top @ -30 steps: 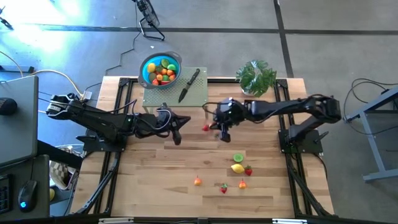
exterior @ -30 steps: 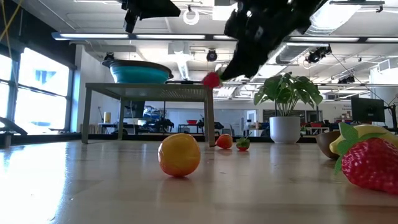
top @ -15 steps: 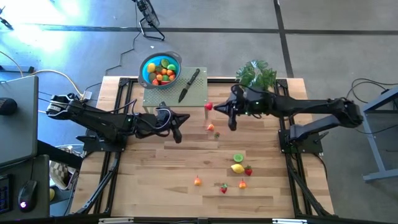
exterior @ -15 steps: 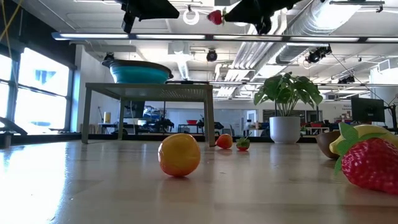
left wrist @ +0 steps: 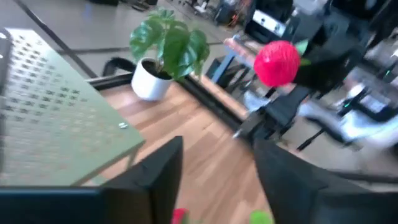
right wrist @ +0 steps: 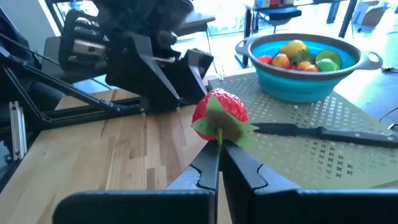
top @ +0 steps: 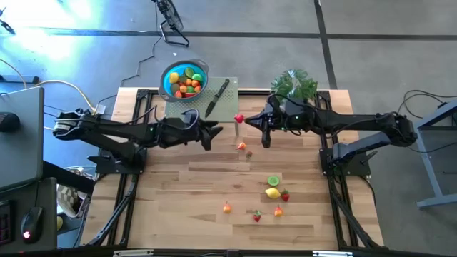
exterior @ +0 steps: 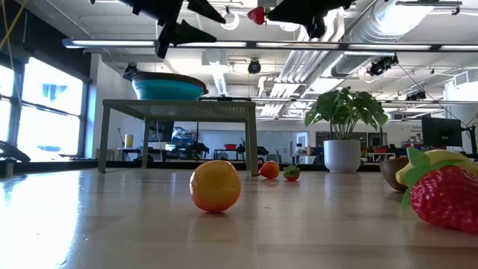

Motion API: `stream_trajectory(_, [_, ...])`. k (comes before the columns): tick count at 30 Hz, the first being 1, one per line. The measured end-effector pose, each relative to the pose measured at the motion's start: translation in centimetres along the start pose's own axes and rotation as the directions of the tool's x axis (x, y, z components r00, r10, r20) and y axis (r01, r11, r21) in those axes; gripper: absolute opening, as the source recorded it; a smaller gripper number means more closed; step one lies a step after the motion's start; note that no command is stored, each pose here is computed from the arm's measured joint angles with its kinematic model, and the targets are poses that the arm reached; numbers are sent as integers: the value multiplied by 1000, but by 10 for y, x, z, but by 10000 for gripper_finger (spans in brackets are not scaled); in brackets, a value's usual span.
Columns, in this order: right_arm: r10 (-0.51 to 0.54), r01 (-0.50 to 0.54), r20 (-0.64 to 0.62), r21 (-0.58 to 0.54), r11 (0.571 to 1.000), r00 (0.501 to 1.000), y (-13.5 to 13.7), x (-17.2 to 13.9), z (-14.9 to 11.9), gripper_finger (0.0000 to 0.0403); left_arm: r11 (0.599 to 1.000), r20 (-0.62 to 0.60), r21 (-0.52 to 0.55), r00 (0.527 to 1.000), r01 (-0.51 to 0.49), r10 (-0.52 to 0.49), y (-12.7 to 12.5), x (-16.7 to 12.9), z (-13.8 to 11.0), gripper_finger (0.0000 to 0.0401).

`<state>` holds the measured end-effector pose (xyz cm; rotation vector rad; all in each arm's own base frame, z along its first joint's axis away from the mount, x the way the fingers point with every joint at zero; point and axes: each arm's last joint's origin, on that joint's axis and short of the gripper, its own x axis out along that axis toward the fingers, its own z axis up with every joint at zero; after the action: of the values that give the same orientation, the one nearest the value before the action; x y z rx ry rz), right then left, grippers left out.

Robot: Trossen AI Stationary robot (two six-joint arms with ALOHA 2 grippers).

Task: Pick & Place Fruit
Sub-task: Put the strawberry into the strainer bowl on the shelf

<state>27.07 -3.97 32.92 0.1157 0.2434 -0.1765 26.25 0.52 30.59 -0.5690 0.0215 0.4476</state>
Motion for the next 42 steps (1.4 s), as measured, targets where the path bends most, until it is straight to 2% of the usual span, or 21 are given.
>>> stream_trajectory(3, [0, 0, 8, -2, 1000, 1000, 0, 0, 1, 4, 995, 37, -93, 999, 36, -33, 1, 2, 7, 232])
stream_trajectory(9, [0, 0, 12, -16, 1000, 1000, 0, 0, 1, 4, 976, 169, -178, 981, 128, -98, 2, 5, 26, 293])
stream_trajectory(14, [3, -3, 35, -18, 1000, 999, 0, 0, 4, 4, 921, 202, -356, 975, 161, -93, 7, 7, 33, 311])
stream_trajectory(18, [26, -25, 41, -19, 1000, 999, 1, 0, 4, 4, 894, 205, -415, 975, 171, -92, 8, 12, 30, 313])
stream_trajectory(24, [39, -38, 39, -20, 999, 998, 5, -1, 4, 4, 876, 234, -433, 965, 211, -117, 6, 28, 21, 313])
stream_trajectory(27, [39, -38, 31, -16, 999, 999, 5, -1, 3, 4, 867, 271, -421, 950, 265, -158, 4, 36, 19, 313])
stream_trajectory(35, [38, -39, 31, 4, 999, 999, 5, 0, 3, 4, 889, 260, -375, 950, 263, -171, 5, 45, 12, 313])
stream_trajectory(42, [20, -21, 27, 31, 999, 999, 5, 0, 2, 4, 923, 268, -279, 944, 266, -192, -3, 46, 16, 313])
